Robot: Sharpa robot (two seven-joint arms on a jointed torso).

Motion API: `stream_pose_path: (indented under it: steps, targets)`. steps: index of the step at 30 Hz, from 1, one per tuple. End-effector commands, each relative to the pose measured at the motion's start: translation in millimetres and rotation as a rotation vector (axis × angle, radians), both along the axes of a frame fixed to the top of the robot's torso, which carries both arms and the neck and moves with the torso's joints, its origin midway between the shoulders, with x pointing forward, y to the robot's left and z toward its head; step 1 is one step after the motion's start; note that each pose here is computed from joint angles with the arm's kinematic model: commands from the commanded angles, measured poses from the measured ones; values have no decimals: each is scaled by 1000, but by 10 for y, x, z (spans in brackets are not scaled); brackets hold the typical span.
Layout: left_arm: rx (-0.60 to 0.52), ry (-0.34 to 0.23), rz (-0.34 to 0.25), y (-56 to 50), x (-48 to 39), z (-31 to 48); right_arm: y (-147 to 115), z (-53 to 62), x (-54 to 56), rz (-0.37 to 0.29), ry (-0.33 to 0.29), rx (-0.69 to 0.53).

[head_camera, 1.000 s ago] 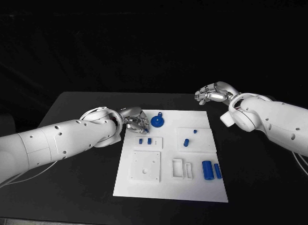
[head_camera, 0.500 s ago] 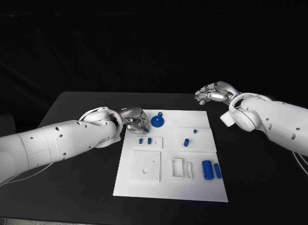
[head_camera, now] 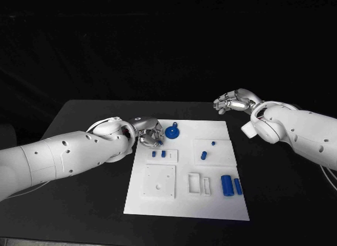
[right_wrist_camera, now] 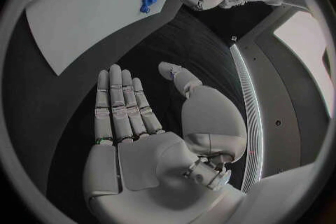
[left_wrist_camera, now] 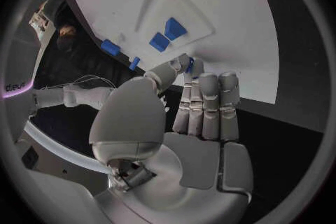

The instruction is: Assemble the parts on the task board

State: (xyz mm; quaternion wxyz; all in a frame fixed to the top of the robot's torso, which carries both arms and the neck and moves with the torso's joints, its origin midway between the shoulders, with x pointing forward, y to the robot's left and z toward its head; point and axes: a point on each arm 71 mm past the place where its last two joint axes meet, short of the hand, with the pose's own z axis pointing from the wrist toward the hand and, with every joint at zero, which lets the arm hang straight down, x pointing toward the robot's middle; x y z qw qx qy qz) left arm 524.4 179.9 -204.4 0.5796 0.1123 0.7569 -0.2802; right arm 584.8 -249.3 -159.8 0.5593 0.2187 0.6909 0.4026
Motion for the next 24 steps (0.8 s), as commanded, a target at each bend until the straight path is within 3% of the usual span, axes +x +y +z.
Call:
stream_pose_path:
  steps: [1, 13, 24]
  targets:
    - [36, 30, -32, -69, -63, -109, 8, 2, -2, 12, 0, 3]
    - [36, 44, -40, -112, -90, -110, -3, -2, 0, 6, 2, -4]
    - [64, 69, -13, -103, -91, -133, -10, -6, 2, 4, 4, -8]
